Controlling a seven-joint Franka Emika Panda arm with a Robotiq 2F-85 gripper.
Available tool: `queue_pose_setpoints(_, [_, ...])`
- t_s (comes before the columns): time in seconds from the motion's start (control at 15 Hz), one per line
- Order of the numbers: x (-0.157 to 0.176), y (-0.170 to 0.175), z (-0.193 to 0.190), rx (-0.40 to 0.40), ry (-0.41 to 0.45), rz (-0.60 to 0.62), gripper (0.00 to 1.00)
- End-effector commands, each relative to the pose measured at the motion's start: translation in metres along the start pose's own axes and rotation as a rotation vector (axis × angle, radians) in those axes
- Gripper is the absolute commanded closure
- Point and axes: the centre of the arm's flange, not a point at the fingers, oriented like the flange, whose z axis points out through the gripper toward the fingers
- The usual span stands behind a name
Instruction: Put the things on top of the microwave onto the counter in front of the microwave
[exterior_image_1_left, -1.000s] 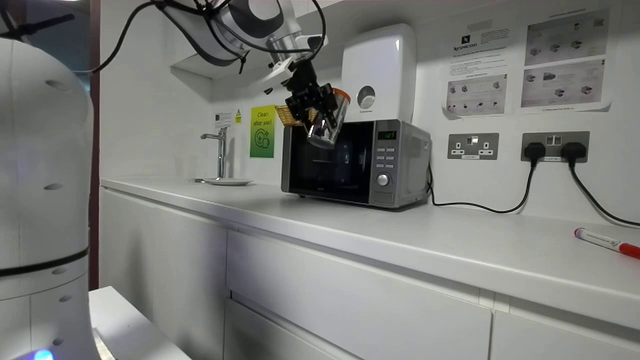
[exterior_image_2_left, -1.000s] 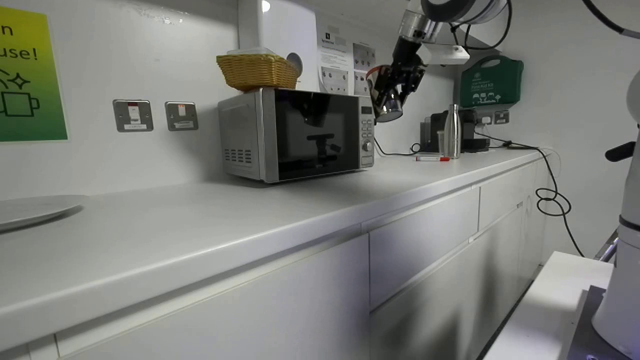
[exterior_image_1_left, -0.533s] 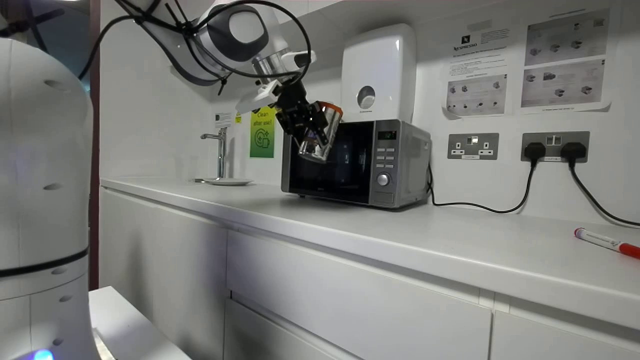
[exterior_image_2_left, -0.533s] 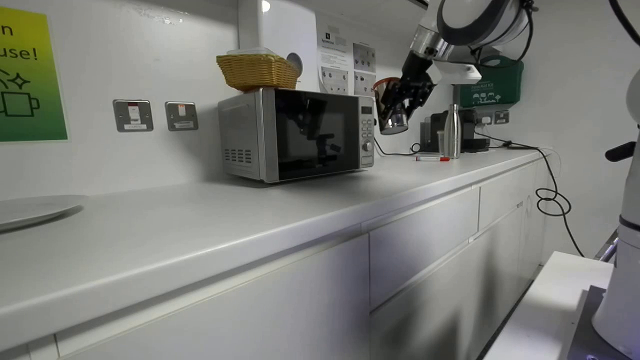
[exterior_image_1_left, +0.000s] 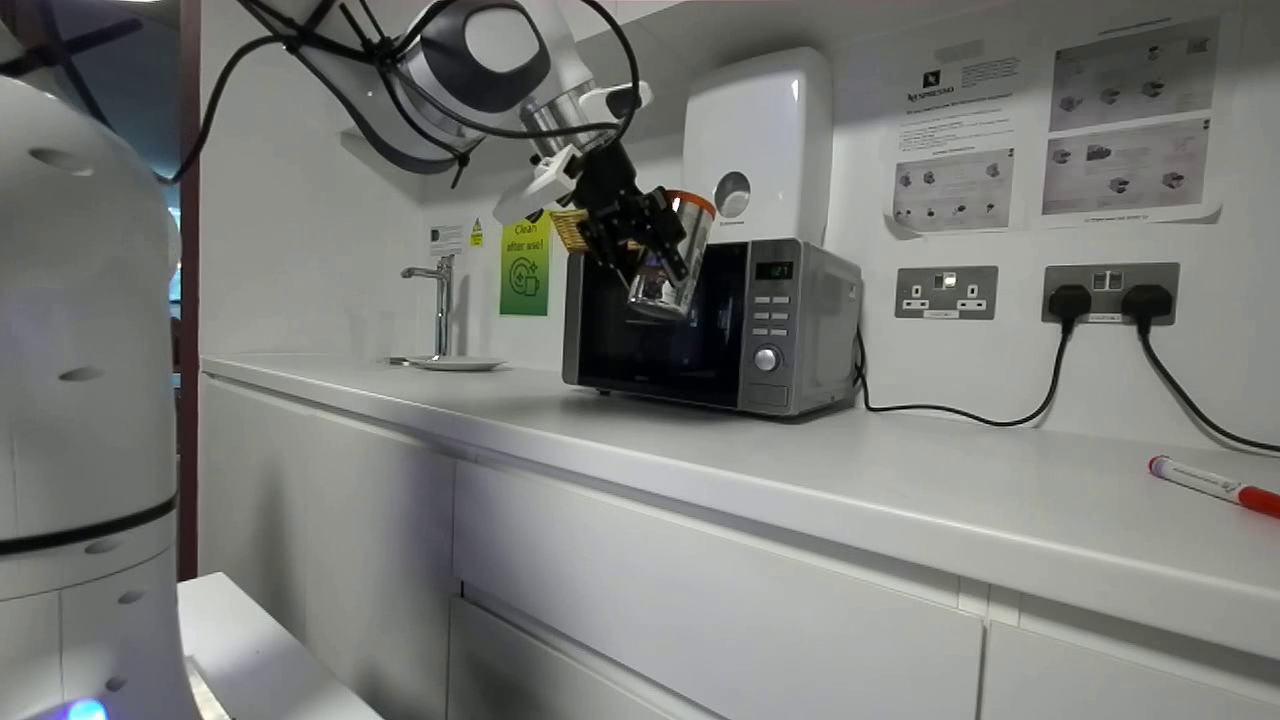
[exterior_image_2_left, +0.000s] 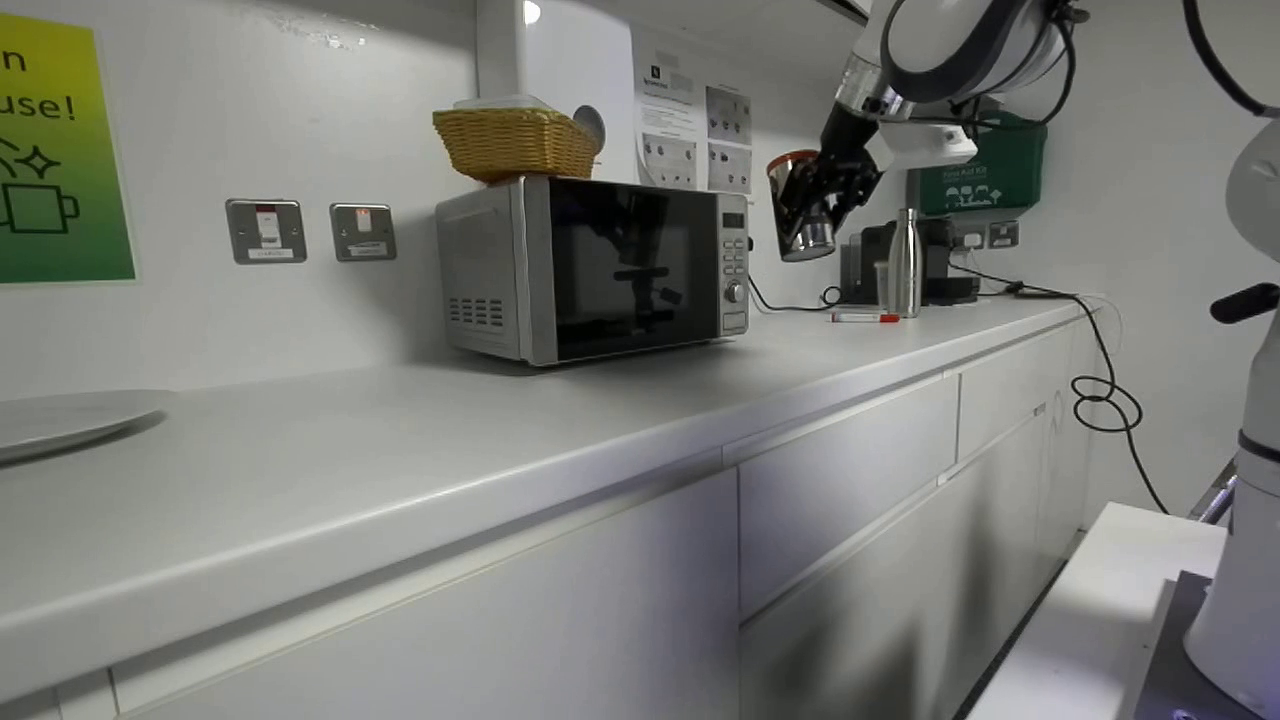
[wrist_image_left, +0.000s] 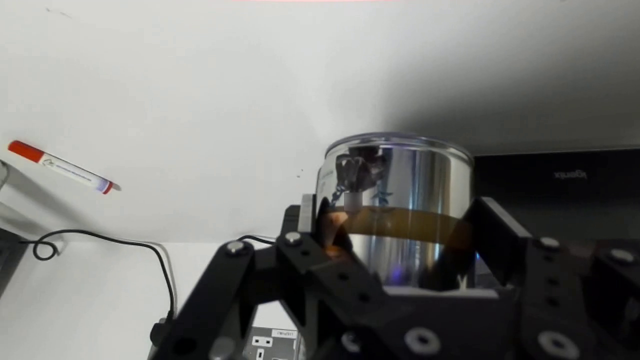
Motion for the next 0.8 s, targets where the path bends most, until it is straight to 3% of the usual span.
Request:
queue_pose_setpoints(0.0, [-0.034, 0.012, 0.009, -0.048, -0.106, -0.004, 0.46])
queue_pose_setpoints(0.33, [-0.05, 0.024, 0.02, -0.051, -0.268, 0.027, 0.46])
queue_pose_setpoints(0.73, [-0.039, 0.016, 0.018, -0.041, -0.256, 0.015, 0.46])
